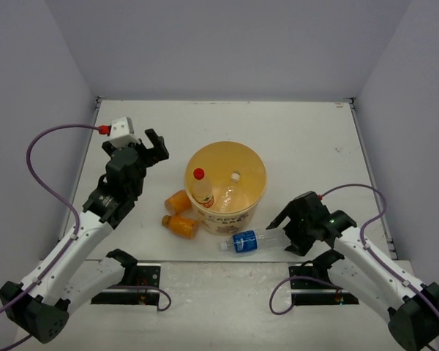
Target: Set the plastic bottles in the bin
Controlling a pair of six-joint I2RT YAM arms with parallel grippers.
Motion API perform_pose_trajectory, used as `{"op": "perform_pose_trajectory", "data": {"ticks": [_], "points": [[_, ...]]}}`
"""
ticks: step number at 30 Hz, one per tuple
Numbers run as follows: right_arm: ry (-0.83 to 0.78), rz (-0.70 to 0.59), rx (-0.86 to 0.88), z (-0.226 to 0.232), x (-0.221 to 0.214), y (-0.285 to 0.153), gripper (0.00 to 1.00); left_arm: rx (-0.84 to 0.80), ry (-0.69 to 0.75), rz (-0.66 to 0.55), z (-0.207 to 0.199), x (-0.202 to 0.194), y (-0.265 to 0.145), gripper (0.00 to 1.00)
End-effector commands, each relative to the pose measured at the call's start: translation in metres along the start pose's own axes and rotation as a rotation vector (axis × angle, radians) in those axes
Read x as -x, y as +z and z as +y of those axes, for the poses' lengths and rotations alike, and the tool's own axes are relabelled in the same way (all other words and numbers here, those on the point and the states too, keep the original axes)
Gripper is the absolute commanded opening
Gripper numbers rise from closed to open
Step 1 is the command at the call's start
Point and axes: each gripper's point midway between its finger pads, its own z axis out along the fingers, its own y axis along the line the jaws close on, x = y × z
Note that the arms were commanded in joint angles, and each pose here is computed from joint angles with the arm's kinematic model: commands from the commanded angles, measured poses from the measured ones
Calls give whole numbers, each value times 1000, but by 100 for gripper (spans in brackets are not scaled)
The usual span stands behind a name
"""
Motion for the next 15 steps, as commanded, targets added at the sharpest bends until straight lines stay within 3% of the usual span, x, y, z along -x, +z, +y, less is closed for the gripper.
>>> {"op": "perform_pose_trajectory", "data": {"ticks": [1,15], "points": [[54,-49,11,9,9,6,99,43,-33,-21,7,3,4,100],[64,-6,-25,16,-4,23,98,84,-34,-14,14,2,6,100]]}}
